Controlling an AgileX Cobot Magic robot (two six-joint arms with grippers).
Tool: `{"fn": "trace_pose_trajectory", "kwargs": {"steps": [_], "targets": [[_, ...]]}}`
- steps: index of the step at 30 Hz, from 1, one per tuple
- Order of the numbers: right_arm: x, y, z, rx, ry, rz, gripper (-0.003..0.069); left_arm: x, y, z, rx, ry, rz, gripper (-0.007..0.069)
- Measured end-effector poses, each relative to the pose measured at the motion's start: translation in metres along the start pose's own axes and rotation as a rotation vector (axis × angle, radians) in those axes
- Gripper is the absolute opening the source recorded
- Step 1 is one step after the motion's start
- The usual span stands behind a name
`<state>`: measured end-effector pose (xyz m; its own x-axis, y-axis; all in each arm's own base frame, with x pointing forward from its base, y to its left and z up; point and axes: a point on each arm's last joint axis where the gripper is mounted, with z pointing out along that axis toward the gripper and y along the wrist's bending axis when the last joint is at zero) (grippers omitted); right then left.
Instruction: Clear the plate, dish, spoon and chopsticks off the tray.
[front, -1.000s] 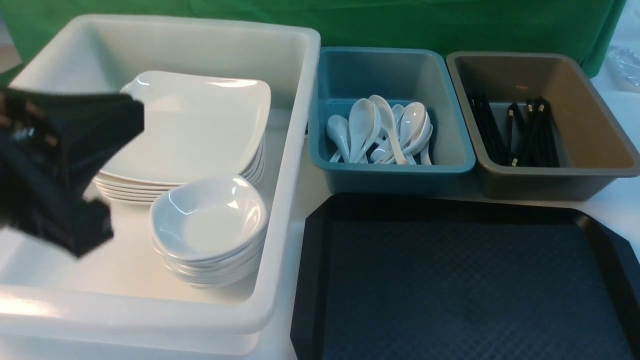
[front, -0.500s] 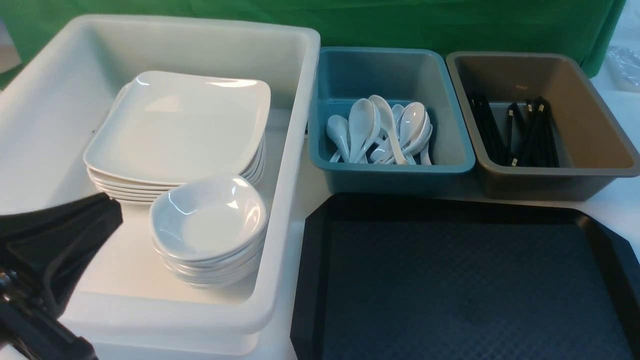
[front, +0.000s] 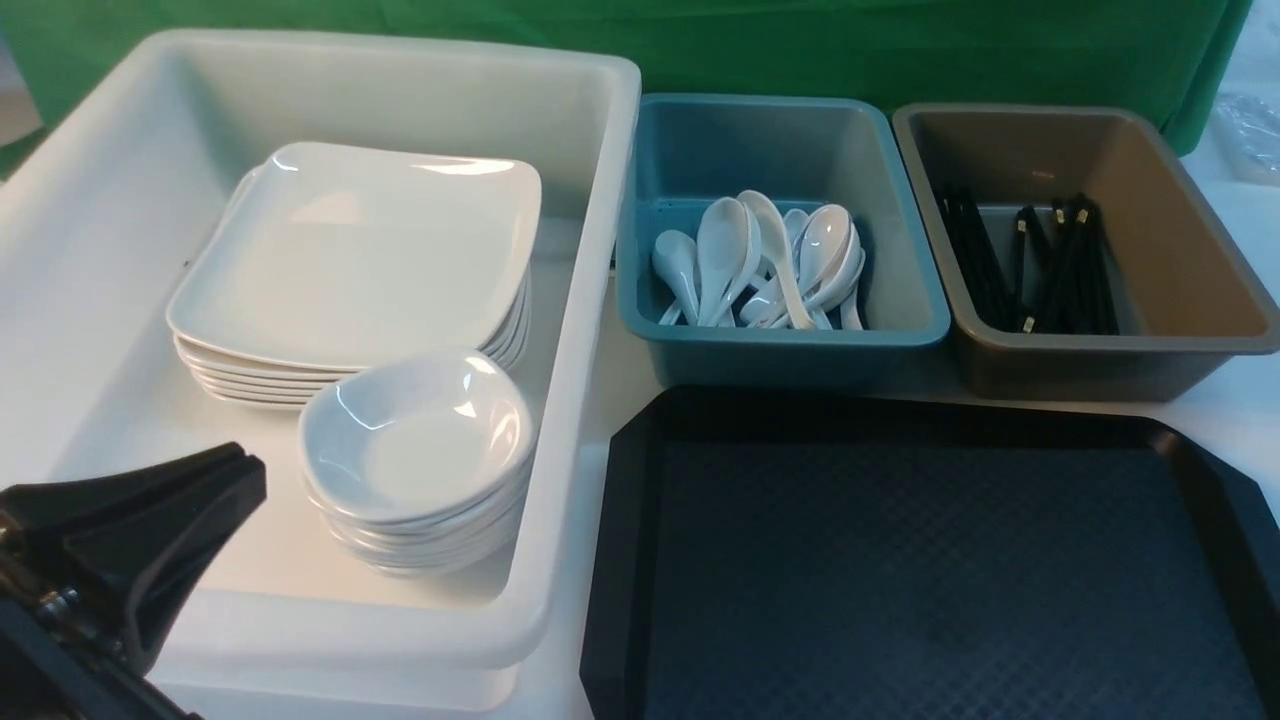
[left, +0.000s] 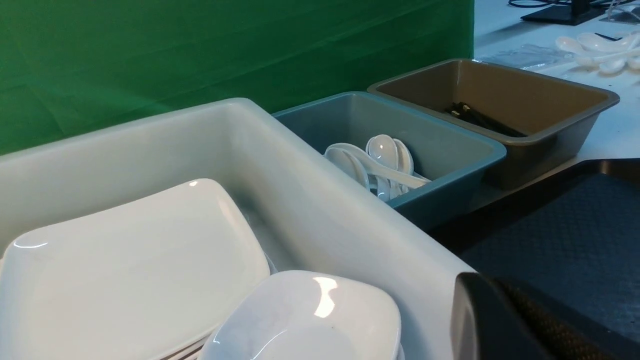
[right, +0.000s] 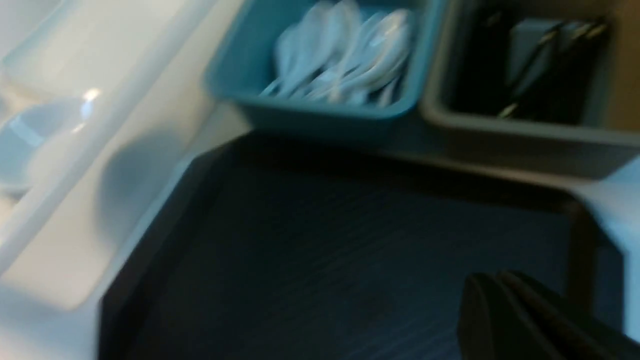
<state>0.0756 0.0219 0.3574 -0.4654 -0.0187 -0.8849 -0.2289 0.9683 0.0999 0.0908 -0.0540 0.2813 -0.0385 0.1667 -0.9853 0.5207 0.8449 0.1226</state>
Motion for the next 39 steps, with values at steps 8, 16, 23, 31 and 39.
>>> {"fn": "trace_pose_trajectory", "kwargs": {"steps": [8,16,23,31,39], "targets": [[0.1,-0.02,0.032,0.147,-0.198,-0.058,0.0018,0.0,0.0,0.0,-0.001,-0.001,0.006,0.002],[0.171,-0.028,0.059,0.18,-0.169,-0.061,0.0018,0.0,0.0,0.0,-0.002,-0.005,0.008,0.002],[0.172,-0.028,0.059,0.174,-0.163,-0.045,0.0018,0.001,0.0,0.002,-0.002,-0.001,0.017,0.002],[0.172,-0.028,0.059,0.172,-0.165,-0.023,0.0038,0.002,0.0,0.002,-0.002,0.0,0.02,0.002],[0.172,-0.028,0.059,0.172,-0.166,-0.022,0.0055,0.002,0.0,0.002,-0.002,0.0,0.022,0.002]]}}
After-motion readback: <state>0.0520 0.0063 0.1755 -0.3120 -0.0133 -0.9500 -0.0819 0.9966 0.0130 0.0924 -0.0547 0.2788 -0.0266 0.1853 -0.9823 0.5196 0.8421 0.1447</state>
